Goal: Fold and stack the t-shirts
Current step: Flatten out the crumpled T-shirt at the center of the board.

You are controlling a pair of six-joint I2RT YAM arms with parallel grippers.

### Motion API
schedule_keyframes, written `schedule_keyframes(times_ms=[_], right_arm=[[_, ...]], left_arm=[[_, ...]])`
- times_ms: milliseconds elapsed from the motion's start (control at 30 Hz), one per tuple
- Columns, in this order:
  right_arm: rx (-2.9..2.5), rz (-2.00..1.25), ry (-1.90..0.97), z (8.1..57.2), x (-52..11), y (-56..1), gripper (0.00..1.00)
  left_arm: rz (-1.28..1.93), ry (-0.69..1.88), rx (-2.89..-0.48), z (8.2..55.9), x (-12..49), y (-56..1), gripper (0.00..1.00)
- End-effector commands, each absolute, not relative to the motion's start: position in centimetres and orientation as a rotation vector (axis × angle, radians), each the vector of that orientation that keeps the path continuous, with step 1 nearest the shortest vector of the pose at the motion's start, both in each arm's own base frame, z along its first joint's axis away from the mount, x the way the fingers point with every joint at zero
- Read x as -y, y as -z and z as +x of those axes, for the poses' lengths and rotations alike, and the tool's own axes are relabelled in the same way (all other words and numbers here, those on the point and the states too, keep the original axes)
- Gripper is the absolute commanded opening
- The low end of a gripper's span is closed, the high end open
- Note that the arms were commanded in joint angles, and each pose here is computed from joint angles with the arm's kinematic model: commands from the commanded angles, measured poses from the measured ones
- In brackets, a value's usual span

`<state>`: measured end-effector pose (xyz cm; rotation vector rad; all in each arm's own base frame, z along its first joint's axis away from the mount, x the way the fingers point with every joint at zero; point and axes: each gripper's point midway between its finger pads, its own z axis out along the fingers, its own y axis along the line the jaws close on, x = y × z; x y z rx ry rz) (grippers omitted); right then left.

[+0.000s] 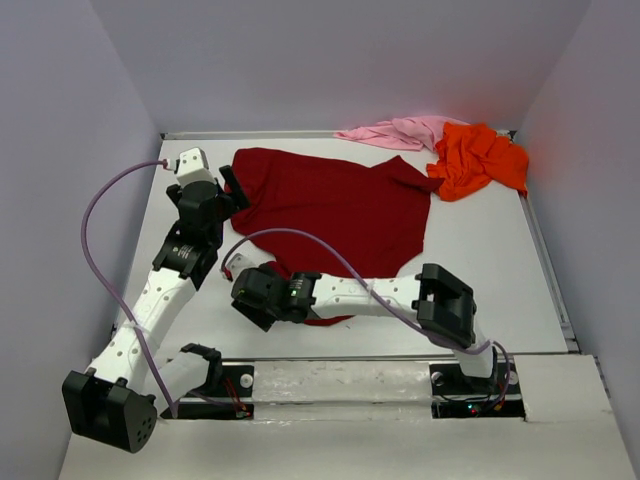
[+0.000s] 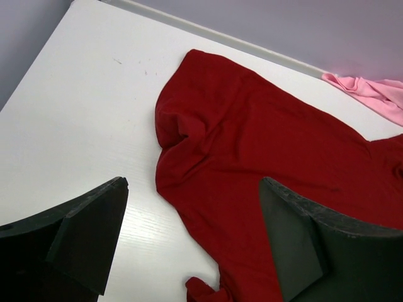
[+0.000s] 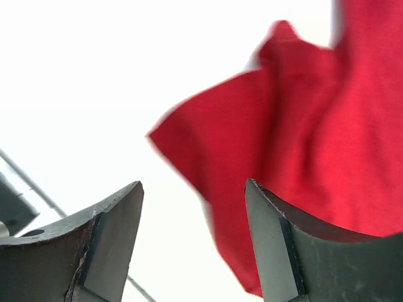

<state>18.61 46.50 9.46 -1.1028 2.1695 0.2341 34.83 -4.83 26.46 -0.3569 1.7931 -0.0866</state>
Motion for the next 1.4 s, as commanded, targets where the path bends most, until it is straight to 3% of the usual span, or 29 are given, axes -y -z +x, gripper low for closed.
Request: schedule_keyframes(times_ms=[0, 567, 700, 733, 800, 967, 1033, 1200, 1367], right_arm=[[-2.164, -1.113, -0.288, 17.4, -48.6, -9.0, 0.71], [-2.145, -1.128, -0.265, 17.8, -50.7, -3.6, 0.68], [-2.158, -1.122, -0.265, 17.7, -50.7, -2.5, 0.63], [-2.158, -1.122, -0.265, 17.7, -50.8, -2.3, 0.57], [-2.167, -1.127, -0.260, 17.6, -50.6, -1.8, 0.54], [-2.182, -1.116, -0.225, 17.6, -49.4, -1.3, 0.20], [-2.179, -1.093, -0.198, 17.8, -48.5, -1.8, 0.01], [-2.189, -0.974, -0.052, 19.1, -43.8, -5.7, 0.00], [-2.170, -0.728, 0.019, 19.1, -35.8, -14.9, 0.00]], left_arm=[[-0.388, 0.059, -1.726, 34.5, 3.7, -28.6, 0.94], [-0.399, 0.053, -1.727, 34.5, 3.4, -28.6, 0.94], [-0.402, 0.050, -1.725, 34.5, 3.3, -28.6, 0.95], [-0.401, 0.052, -1.724, 34.4, 3.3, -28.6, 0.95], [-0.405, 0.048, -1.722, 34.4, 3.2, -28.7, 0.95], [-0.409, 0.042, -1.717, 34.3, 3.0, -28.8, 0.95], [-0.413, 0.036, -1.717, 34.3, 2.9, -28.7, 0.95], [-0.412, 0.017, -1.744, 34.5, 2.8, -28.0, 0.95], [-0.406, 0.023, -1.762, 34.8, 3.1, -27.5, 0.95]])
